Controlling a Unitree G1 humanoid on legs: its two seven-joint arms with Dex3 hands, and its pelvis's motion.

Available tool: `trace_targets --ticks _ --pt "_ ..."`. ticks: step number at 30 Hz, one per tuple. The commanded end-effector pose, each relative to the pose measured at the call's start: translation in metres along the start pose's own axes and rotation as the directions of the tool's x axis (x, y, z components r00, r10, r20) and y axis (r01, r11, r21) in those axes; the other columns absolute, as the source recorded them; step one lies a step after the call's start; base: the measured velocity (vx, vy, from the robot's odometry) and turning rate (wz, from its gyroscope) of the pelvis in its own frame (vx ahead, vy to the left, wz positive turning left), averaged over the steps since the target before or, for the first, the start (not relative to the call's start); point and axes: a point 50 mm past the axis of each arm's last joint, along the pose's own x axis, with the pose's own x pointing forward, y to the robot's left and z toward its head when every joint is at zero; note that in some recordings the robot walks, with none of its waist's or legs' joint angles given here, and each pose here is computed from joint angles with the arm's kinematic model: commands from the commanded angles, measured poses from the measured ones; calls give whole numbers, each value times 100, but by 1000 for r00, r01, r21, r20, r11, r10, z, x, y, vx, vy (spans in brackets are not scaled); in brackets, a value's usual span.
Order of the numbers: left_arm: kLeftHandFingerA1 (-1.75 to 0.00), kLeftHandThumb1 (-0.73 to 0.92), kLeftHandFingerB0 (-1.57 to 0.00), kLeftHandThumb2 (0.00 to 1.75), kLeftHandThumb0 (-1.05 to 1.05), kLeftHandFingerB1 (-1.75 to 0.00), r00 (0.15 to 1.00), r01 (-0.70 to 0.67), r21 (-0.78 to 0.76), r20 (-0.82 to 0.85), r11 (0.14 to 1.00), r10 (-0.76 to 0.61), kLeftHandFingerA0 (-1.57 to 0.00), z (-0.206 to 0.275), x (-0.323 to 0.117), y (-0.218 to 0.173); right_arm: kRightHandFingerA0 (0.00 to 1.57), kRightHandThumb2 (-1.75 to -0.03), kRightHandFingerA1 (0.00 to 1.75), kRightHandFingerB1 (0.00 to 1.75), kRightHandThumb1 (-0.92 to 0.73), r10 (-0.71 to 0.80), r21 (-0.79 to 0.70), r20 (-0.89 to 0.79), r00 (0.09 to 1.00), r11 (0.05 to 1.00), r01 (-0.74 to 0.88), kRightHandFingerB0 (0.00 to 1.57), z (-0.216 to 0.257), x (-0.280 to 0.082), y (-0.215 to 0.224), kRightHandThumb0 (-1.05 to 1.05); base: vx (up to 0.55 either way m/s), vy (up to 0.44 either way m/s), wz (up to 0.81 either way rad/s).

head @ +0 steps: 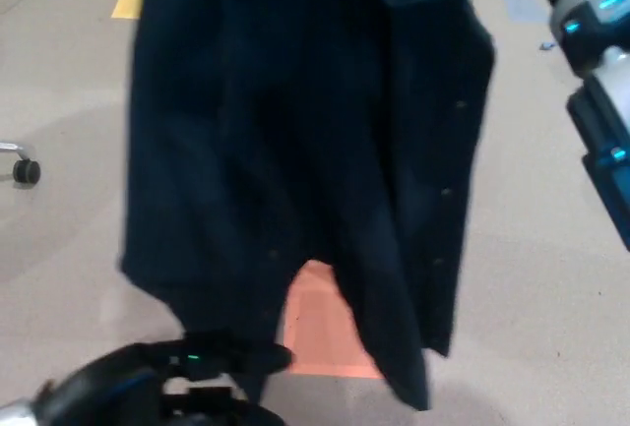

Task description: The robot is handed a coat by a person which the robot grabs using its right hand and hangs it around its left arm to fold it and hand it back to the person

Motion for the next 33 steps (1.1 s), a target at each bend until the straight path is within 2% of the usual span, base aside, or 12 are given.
trace_targets --ticks 1,9,10,14,16,20,22,23,29,30,31,33 --pt "-42 81 -26 64 -66 -35 997 67 -29 -22 997 -68 -36 0 29 -6 102 -65 60 59 -86 -26 86 99 995 996 17 88 31 8 -14 -35 0 0 0" --pt "-41 78 -24 63 -69 -35 997 16 -33 -80 999 -18 -35 -4 74 -7 106 -66 60 61 -87 41 99 264 964 993 -69 96 62 5 -2 -35 0 0 0" --pt "-49 65 -18 93 -72 -45 997 7 -12 -79 1000 -8 -29 -3 87 -7 105 -66 59 62 -86 50 118 317 947 989 -92 101 70 4 -3 -37 0 0 0" --pt "-50 64 -17 92 -72 -45 998 -7 -13 -56 1000 6 -29 3 111 -4 114 -66 76 65 -84 54 115 356 933 988 -102 106 84 4 -7 -37 0 0 0" --pt "-41 76 -20 62 -69 -34 999 -24 -40 -41 999 22 -31 10 129 -4 100 -65 57 60 -85 65 143 404 912 981 -133 97 92 2 -8 -37 0 0 0" --pt "-48 61 -13 90 -73 -43 999 -38 -38 -30 999 37 -22 21 153 -5 98 -65 56 59 -85 96 155 455 885 971 -185 94 103 -4 -4 -37 0 0 0" --pt "-48 61 -15 89 -73 -43 999 -44 -43 -10 998 44 -22 27 163 -6 101 -66 58 61 -87 121 178 466 876 958 -227 99 109 -6 -1 -37 0 0 0" --pt "-38 74 -23 62 -69 -31 999 -53 -27 9 998 54 -29 38 176 -5 103 -65 58 61 -85 134 183 496 858 949 -255 97 116 -10 3 -37 0 0 0" --pt "-34 71 -33 62 -63 -33 994 -90 -27 56 996 92 -31 82 216 -2 101 -68 60 62 -90 144 194 589 795 930 -312 96 144 -26 15 -37 0 0 0" --pt "-46 60 -33 94 -66 -49 993 -90 -22 72 996 91 -25 91 222 -2 103 -67 64 64 -89 144 206 599 788 923 -326 96 148 -28 16 -37 0 0 0" --pt "-31 86 -28 66 -56 -32 992 -102 34 80 994 100 -29 100 227 -2 108 -66 64 64 -89 139 229 611 779 911 -343 87 152 -31 17 -34 0 0 0" --pt "-32 89 -23 67 -54 -32 988 -152 159 40 976 148 -27 116 236 -1 111 -67 68 65 -89 140 256 625 768 893 -371 90 158 -36 19 -34 0 0 0"
